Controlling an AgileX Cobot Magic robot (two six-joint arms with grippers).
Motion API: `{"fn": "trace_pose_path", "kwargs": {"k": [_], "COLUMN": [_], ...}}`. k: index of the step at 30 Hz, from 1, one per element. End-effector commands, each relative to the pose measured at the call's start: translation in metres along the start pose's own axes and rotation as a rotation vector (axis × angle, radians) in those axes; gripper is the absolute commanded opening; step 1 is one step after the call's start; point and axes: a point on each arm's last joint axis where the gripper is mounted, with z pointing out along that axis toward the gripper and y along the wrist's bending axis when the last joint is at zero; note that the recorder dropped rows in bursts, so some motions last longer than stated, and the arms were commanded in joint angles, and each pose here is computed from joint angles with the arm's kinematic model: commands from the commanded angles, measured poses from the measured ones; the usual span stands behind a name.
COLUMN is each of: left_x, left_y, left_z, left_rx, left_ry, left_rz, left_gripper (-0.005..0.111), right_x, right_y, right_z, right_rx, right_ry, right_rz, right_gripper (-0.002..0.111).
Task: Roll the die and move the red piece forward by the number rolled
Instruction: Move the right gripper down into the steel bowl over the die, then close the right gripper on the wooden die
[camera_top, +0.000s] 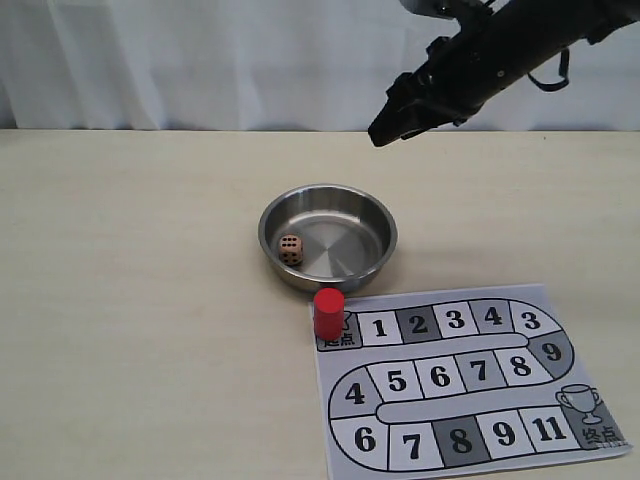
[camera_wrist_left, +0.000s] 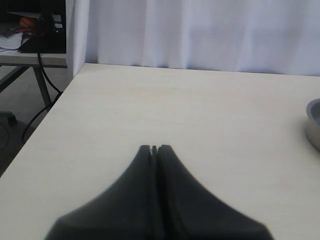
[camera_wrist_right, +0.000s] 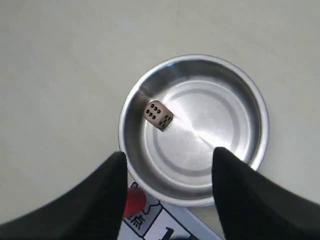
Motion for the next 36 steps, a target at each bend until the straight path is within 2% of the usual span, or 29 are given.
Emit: {"fn": "trace_pose_path", "kwargs": {"k": [1,6,12,17,20,27,33,36], "left_x": [-0.003,-0.003,-0.003,-0.003,-0.003,-0.003,-0.003,-0.003], "left_y": [0.000,0.000,0.000,0.000,0.000,0.000,0.000,0.000], "left_z": [-0.001,-0.001,-0.001,-0.001,-0.001,-0.001,-0.001,-0.001], "left_rx": [0.007,0.007,0.007,0.007,0.007,0.007,0.007,0.007], "left_ry": [-0.020,-0.020,-0.020,-0.020,-0.020,-0.020,-0.020,-0.020], "left_rz": [0.002,0.002,0.002,0.002,0.002,0.002,0.002,0.002], "left_gripper": [0.000,0.000,0.000,0.000,0.000,0.000,0.000,0.000], "right_x": [-0.012,-0.013,0.001,0.008,0.011,0.010,0.010,0.010], "right_y": [-0.008,-0.014,-0.024,-0.032,-0.033,-0.016,-0.001,0.006], "right_z": [0.018,0.047,0.079,0.097,0.108,0.133,0.145,0.154], "right_rx": [-0.063,-0.193,-0.289,-0.304,-0.327,-0.306,-0.299,-0.253], "right_ry": [-0.028,-0.106,-0.091,-0.105,-0.121,-0.117,-0.072,-0.028], "right_rz": [-0.137,-0.232,-0.361,-0.514,-0.550,-0.718,-0.779,-0.840], "right_gripper": [0.050,0.050,0.050,0.050,0.050,0.050,0.050,0.050]}}
